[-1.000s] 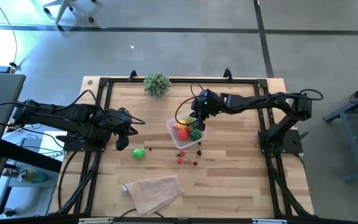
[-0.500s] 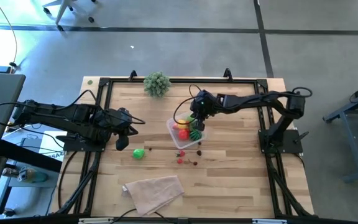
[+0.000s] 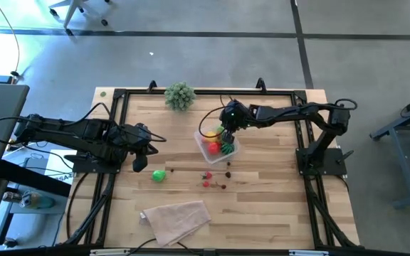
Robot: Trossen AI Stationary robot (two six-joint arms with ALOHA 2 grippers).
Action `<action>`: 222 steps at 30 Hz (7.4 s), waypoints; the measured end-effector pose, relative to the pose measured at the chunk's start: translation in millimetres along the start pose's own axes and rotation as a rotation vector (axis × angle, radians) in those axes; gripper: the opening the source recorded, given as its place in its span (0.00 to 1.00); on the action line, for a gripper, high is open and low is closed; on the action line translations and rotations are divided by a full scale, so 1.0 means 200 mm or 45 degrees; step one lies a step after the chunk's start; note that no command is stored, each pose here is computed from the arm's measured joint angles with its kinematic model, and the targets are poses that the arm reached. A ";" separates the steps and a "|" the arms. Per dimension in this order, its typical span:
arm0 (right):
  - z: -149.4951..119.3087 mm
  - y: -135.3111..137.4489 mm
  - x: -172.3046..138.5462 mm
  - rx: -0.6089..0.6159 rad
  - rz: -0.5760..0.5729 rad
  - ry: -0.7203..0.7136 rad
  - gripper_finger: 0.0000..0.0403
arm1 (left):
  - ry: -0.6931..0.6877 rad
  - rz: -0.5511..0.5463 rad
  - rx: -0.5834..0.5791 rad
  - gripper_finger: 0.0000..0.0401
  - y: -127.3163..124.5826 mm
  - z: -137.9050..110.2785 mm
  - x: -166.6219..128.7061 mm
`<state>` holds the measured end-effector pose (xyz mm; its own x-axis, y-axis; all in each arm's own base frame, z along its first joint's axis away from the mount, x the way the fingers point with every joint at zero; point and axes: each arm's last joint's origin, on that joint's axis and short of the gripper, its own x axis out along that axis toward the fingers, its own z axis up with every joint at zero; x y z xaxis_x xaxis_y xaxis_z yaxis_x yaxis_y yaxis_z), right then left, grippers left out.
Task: Pick and placing Produce into tupperware
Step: Adjust the transparent bin, then put the green pear into the transparent bin
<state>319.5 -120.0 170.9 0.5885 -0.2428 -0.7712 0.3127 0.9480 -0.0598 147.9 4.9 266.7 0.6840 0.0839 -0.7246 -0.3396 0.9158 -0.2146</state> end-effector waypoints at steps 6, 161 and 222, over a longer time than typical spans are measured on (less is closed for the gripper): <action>-0.01 -0.05 0.00 0.063 -0.104 0.010 0.00 | 0.000 0.000 0.000 0.00 0.00 0.00 0.00; -0.68 0.15 -1.08 0.059 0.114 -0.663 0.00 | -0.009 -0.082 -0.176 0.21 -0.06 0.15 -0.27; -0.68 0.15 -1.08 0.059 0.113 -0.663 0.00 | 0.795 0.374 0.015 0.80 -0.40 -0.03 0.55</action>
<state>100.9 -10.8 250.2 0.9031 -0.2432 -0.3540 0.2705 0.9623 0.0290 246.9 -61.3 199.7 0.0634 0.0903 -0.9939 -0.4444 0.8943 0.0529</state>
